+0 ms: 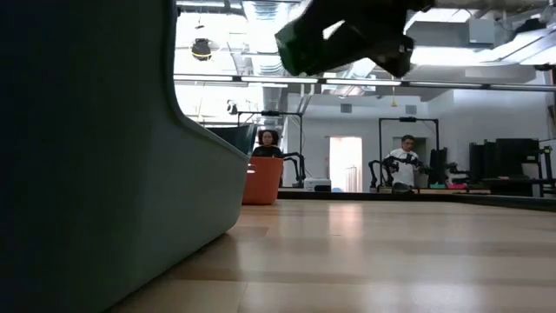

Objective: Sort blocks
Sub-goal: Put the green game piece into the blue bin

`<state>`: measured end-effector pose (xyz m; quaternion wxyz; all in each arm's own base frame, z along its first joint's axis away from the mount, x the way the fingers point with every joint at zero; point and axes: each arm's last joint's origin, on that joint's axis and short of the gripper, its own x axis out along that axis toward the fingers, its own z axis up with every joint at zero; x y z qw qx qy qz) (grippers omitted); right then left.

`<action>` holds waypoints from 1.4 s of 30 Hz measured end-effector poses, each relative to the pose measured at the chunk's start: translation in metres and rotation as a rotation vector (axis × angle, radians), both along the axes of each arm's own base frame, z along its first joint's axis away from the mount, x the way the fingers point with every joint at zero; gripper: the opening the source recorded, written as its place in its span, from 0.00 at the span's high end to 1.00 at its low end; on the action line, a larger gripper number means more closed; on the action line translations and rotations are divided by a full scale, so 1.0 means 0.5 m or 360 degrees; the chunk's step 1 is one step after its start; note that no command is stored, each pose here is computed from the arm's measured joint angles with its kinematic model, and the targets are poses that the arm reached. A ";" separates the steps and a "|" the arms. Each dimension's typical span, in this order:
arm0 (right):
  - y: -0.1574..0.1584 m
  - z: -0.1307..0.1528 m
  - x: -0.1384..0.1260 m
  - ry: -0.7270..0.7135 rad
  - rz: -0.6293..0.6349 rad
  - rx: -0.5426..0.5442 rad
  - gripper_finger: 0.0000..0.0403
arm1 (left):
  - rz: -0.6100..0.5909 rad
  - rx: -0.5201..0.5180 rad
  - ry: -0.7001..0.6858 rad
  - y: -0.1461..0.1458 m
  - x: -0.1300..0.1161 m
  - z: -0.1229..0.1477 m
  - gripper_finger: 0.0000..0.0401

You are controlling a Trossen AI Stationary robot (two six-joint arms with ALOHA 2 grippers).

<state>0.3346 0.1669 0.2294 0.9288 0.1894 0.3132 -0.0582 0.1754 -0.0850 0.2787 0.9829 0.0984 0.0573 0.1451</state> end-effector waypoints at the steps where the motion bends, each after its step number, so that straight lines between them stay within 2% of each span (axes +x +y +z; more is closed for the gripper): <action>1: 0.002 -0.002 0.009 0.0004 0.0030 -0.0027 0.64 | 0.0012 0.0016 -0.0010 0.001 0.001 0.009 0.42; 6: 0.041 -0.005 0.082 0.0054 0.0239 -0.0160 0.64 | 0.0059 0.0050 -0.0070 0.015 0.010 0.051 0.42; 9: 0.058 -0.014 0.126 0.0183 0.0322 -0.0244 0.64 | 0.0071 0.0061 -0.0071 0.023 0.014 0.055 0.42; 12: 0.073 -0.022 0.176 0.0212 0.0418 -0.0252 0.64 | 0.0107 0.0043 -0.0079 0.031 0.017 0.055 0.42; 19: 0.078 -0.044 0.250 0.0320 0.0463 -0.0282 0.64 | 0.0109 -0.0087 -0.0111 0.033 0.018 0.053 0.42; 24: 0.071 -0.062 0.276 0.0363 0.0441 -0.0278 0.61 | 0.0059 -0.0117 -0.0117 0.026 0.016 0.053 0.42; 34: 0.051 -0.053 0.289 0.0332 0.0428 -0.0199 0.41 | 0.0032 -0.0076 -0.0086 0.021 0.014 0.051 0.42; 39: 0.052 -0.030 0.283 0.0390 0.0445 -0.0225 0.39 | 0.0028 -0.0014 -0.0060 0.021 0.014 0.049 0.42; 42: 0.063 0.015 0.259 0.0418 0.0417 -0.0358 0.39 | 0.0026 0.0013 -0.0051 0.021 0.014 0.049 0.42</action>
